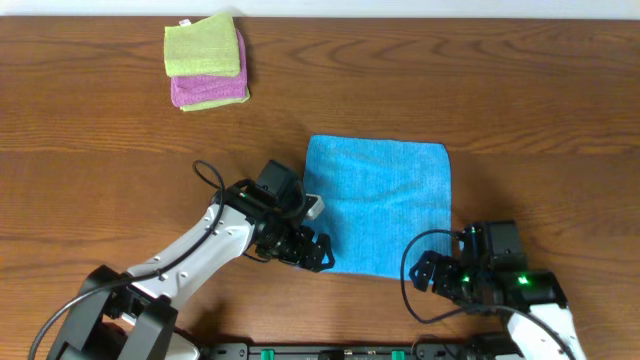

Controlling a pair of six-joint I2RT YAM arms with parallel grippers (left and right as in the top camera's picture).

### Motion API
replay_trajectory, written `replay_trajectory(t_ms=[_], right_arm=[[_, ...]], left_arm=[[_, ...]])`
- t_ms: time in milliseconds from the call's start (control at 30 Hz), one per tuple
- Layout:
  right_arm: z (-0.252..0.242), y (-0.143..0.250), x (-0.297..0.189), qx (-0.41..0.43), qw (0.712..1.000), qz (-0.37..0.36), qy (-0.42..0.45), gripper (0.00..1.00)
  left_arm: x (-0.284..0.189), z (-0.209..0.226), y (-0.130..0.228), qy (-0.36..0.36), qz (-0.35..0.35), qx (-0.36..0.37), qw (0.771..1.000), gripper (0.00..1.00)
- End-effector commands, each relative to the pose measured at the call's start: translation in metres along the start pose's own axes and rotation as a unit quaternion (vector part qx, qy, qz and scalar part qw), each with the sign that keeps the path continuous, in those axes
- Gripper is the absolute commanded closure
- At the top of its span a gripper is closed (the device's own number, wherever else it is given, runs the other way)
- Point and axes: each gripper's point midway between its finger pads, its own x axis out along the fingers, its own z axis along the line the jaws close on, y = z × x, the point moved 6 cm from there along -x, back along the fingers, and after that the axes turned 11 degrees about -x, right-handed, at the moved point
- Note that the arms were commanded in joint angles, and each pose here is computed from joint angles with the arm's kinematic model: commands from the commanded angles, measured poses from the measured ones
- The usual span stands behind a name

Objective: Fold the cloth

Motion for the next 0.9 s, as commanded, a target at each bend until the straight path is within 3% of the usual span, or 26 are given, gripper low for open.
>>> replay_trajectory(t_ms=[0, 300, 867], right_arm=[[-0.006, 0.001, 0.007, 0.039, 0.999, 0.016, 0.019, 0.01], [0.000, -0.012, 0.018, 0.053, 0.998, 0.021, -0.007, 0.01], [-0.015, -0.021, 0.023, 0.082, 0.995, -0.004, 0.059, 0.01]], left_arm=[[0.006, 0.003, 0.002, 0.007, 0.009, -0.025, 1.000, 0.05], [0.017, 0.019, 0.006, -0.028, 0.026, -0.064, 0.997, 0.05], [0.025, 0.018, 0.009, -0.054, 0.025, -0.100, 0.993, 0.05]])
